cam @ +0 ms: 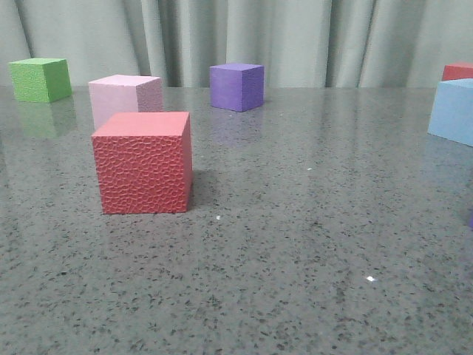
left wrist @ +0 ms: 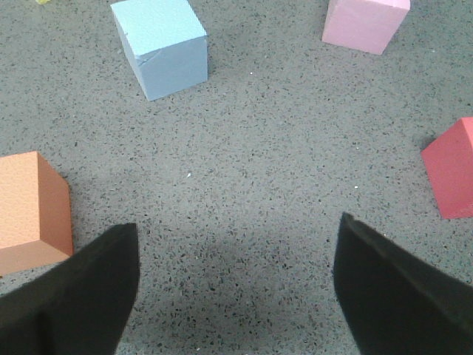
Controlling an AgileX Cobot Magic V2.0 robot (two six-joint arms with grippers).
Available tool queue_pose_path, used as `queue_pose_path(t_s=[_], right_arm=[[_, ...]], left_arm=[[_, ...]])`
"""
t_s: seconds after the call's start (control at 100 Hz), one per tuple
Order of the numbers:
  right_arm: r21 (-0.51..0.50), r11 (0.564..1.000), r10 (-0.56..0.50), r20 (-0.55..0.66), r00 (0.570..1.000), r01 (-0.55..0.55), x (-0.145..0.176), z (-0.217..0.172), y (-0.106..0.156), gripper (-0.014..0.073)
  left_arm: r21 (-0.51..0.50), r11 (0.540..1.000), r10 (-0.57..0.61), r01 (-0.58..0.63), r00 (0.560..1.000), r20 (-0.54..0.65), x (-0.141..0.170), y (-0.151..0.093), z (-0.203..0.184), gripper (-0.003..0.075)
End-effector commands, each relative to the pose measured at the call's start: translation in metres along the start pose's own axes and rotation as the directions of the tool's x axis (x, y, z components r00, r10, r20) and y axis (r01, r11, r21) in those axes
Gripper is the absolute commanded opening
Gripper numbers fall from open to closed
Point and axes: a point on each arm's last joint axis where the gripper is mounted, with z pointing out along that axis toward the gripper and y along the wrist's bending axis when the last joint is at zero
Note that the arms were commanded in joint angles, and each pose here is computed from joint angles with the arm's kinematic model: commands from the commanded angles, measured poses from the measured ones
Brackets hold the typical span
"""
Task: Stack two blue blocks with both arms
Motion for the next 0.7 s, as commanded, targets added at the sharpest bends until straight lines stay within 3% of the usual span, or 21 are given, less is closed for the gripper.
queue_pose_path(t_s=[0.0, 0.28, 0.51, 0.69], right_arm=[[0.0, 0.999, -0.047, 0.069, 0.997, 0.047, -0.01, -0.01, -0.002, 0.0644], [-0.024, 0.998, -0.059, 0.013, 0.998, 0.059, -0.009, 0.022, -0.008, 0.0644], [-0.068, 0.995, -0.08, -0.019, 0.997, 0.078, -0.011, 0.043, 0.007, 0.0644], [-0.016, 0.999, -0.049, -0.033, 0.998, 0.048, -0.012, 0.047, 0.008, 0.0644]], left_arm=[[0.007, 1.0, -0.005, 0.004, 0.997, 0.078, -0.011, -0.001, -0.006, 0.0513], [-0.001, 1.0, -0.001, 0.001, 0.997, 0.079, -0.011, 0.0, -0.006, 0.0513], [-0.002, 1.0, 0.0, 0.0, 0.997, 0.079, -0.012, 0.0, -0.006, 0.0513], [-0.003, 1.0, 0.001, 0.0, 0.997, 0.079, -0.012, 0.0, -0.006, 0.0513]])
